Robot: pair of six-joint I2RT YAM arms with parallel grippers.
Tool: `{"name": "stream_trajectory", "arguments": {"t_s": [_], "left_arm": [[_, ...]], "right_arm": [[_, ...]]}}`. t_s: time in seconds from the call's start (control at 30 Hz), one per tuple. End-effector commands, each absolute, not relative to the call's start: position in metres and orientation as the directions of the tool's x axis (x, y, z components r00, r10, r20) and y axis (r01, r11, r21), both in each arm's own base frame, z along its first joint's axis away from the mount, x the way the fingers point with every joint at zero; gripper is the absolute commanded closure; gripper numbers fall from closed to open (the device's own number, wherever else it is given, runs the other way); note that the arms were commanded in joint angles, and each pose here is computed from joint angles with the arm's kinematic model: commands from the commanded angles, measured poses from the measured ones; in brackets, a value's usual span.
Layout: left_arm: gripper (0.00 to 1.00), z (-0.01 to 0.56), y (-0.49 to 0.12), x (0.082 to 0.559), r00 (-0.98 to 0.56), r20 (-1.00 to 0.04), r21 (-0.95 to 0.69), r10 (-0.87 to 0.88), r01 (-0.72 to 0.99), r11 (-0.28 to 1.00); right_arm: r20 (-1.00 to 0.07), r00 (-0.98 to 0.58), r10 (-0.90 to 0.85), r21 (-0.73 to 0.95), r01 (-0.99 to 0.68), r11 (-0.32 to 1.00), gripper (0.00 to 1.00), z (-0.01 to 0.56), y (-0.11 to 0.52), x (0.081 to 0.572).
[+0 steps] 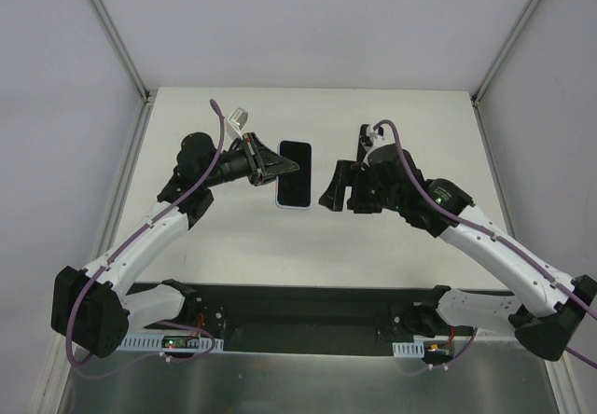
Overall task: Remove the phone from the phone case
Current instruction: Remove the phone case from the phone.
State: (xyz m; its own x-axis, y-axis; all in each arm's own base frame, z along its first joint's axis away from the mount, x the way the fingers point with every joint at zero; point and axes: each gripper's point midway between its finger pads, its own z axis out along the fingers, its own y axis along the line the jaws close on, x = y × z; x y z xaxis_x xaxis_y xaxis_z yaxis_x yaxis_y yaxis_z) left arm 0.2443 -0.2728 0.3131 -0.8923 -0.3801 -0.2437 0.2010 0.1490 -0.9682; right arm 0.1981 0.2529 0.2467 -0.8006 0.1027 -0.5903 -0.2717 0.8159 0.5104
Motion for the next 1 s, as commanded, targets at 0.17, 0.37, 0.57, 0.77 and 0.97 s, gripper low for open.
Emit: {"name": "stream_trajectory", "arguments": {"t_s": [0.17, 0.37, 0.57, 0.77, 0.97], "left_arm": [[1.0, 0.352, -0.27, 0.245, -0.848, -0.351, -0.936, -0.398, 0.33, 0.123], [1.0, 0.346, -0.27, 0.246, -0.852, -0.342, -0.94, -0.396, 0.314, 0.137], [1.0, 0.347, -0.27, 0.246, -0.848, -0.35, -0.937, -0.397, 0.32, 0.144], [1.0, 0.352, -0.269, 0.245, -0.843, -0.36, -0.933, -0.4, 0.331, 0.143], [1.0, 0.355, -0.267, 0.245, -0.838, -0.359, -0.933, -0.412, 0.326, 0.15]], "right_arm": [[-0.691, -0.708, 0.144, 0.507, -0.333, 0.795, 0.19, 0.288, 0.25, 0.201], [-0.711, -0.69, 0.135, 0.513, -0.378, 0.771, 0.19, 0.302, 0.262, 0.199], [-0.726, -0.681, 0.095, 0.489, -0.414, 0.768, 0.19, 0.306, 0.276, 0.196], [-0.704, -0.707, 0.064, 0.427, -0.35, 0.834, 0.19, 0.287, 0.274, 0.203], [-0.67, -0.742, 0.03, 0.311, -0.243, 0.919, 0.19, 0.254, 0.256, 0.21]]}}
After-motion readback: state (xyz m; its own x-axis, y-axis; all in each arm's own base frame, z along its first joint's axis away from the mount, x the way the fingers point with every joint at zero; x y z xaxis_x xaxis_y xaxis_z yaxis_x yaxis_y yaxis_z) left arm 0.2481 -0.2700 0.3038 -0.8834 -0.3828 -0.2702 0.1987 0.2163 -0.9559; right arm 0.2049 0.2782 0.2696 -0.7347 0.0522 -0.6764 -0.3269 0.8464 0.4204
